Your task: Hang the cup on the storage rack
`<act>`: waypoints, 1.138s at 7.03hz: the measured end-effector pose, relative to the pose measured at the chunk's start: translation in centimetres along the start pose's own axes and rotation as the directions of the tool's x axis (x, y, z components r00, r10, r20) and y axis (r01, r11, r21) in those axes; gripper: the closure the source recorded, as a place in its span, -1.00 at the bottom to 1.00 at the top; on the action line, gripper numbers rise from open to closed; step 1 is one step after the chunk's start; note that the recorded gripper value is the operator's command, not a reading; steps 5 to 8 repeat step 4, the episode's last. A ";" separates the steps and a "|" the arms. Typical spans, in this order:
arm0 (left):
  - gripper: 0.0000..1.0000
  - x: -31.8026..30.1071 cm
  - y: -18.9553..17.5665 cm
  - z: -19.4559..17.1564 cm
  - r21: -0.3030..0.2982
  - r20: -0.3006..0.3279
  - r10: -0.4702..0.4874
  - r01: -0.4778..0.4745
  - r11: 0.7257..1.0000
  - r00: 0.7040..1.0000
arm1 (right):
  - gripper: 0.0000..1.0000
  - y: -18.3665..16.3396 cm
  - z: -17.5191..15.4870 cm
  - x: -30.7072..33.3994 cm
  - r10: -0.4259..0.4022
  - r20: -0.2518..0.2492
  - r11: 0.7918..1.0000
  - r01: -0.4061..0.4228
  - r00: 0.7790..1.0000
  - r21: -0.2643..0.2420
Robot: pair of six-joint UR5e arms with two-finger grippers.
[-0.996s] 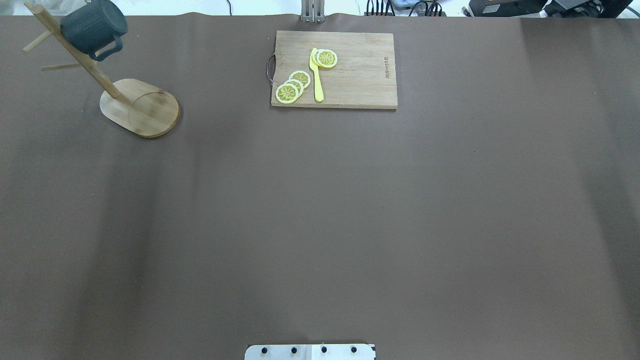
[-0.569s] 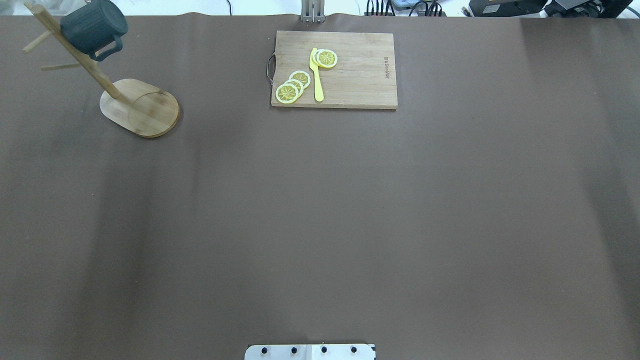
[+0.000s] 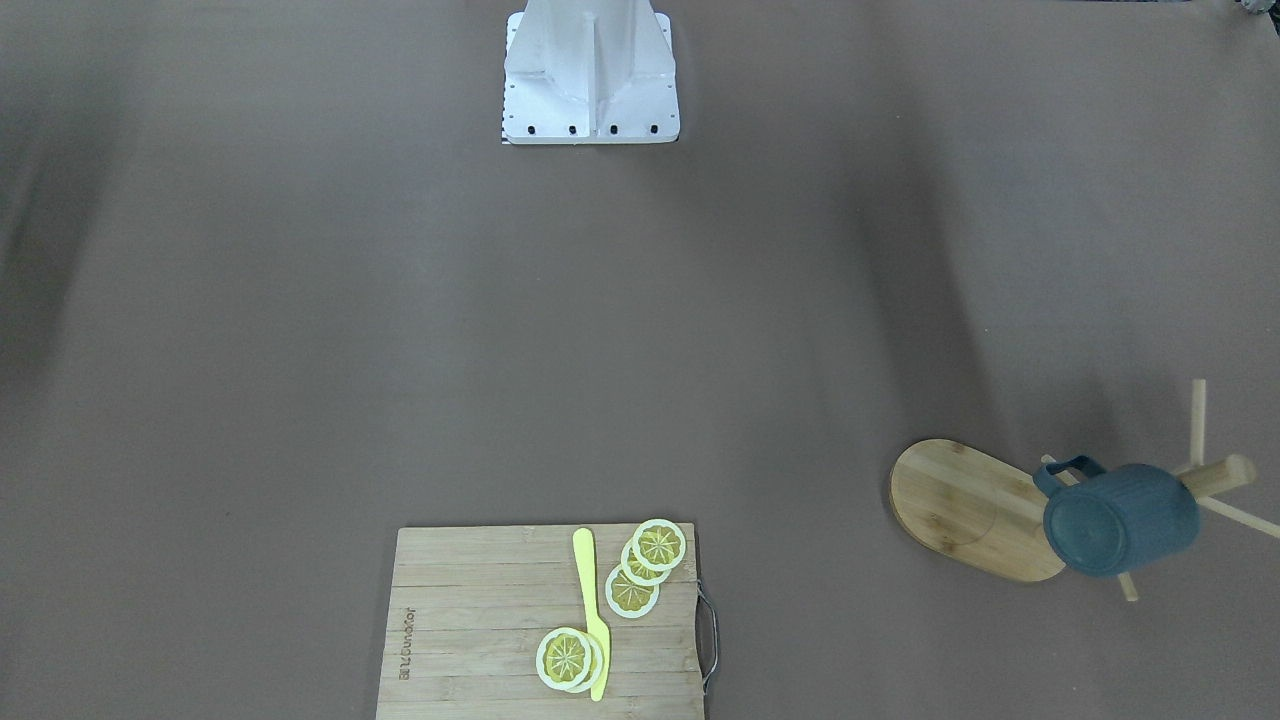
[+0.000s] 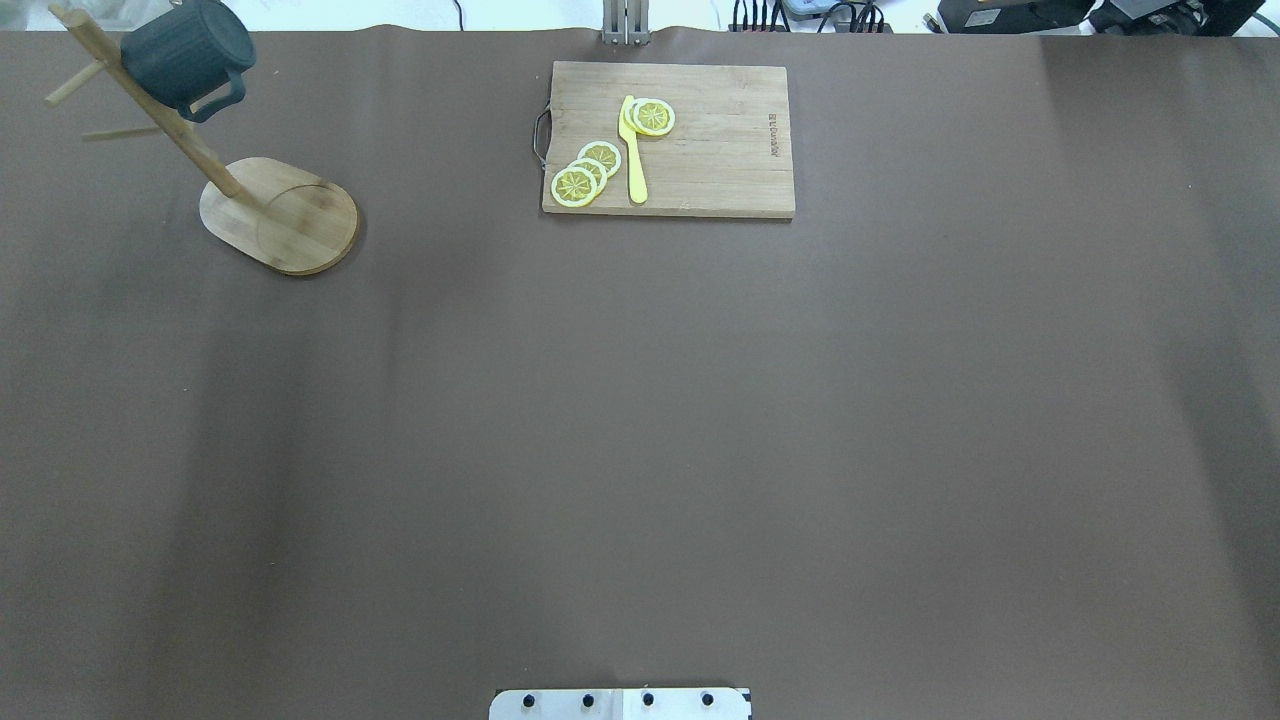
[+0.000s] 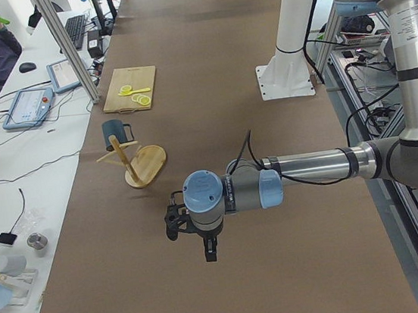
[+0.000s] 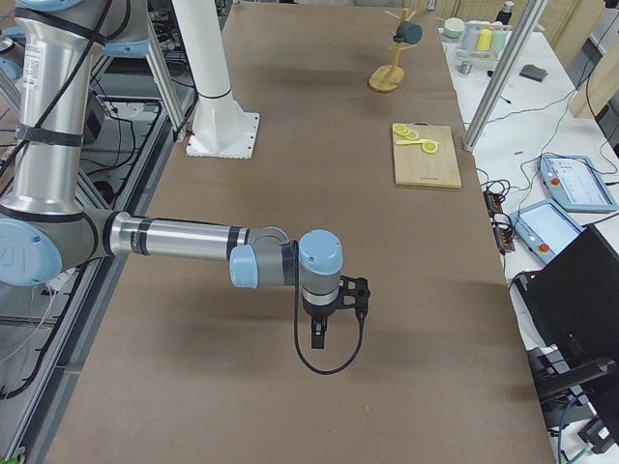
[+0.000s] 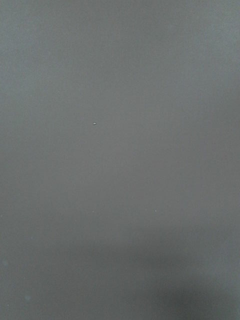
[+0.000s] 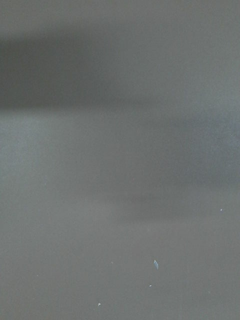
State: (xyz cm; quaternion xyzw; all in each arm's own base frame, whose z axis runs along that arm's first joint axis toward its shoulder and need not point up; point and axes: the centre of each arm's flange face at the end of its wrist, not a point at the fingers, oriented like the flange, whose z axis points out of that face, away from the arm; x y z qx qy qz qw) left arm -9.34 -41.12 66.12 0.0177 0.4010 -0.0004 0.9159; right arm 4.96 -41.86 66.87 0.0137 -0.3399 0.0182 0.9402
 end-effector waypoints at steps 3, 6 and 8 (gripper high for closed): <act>-0.98 0.4 -0.1 -0.4 0.008 0.000 0.009 -0.009 1.000 1.000 | -1.00 -0.1 0.0 -0.5 -0.013 0.002 1.000 0.013 1.000 -0.001; -0.98 0.7 -0.2 -0.7 0.014 0.001 0.014 -0.014 1.000 1.000 | -1.00 -0.2 -0.2 -0.7 -0.018 0.003 1.000 0.018 1.000 0.002; -0.98 0.7 -0.2 -0.7 0.014 0.001 0.014 -0.014 1.000 1.000 | -1.00 -0.2 -0.2 -0.7 -0.018 0.003 1.000 0.018 1.000 0.002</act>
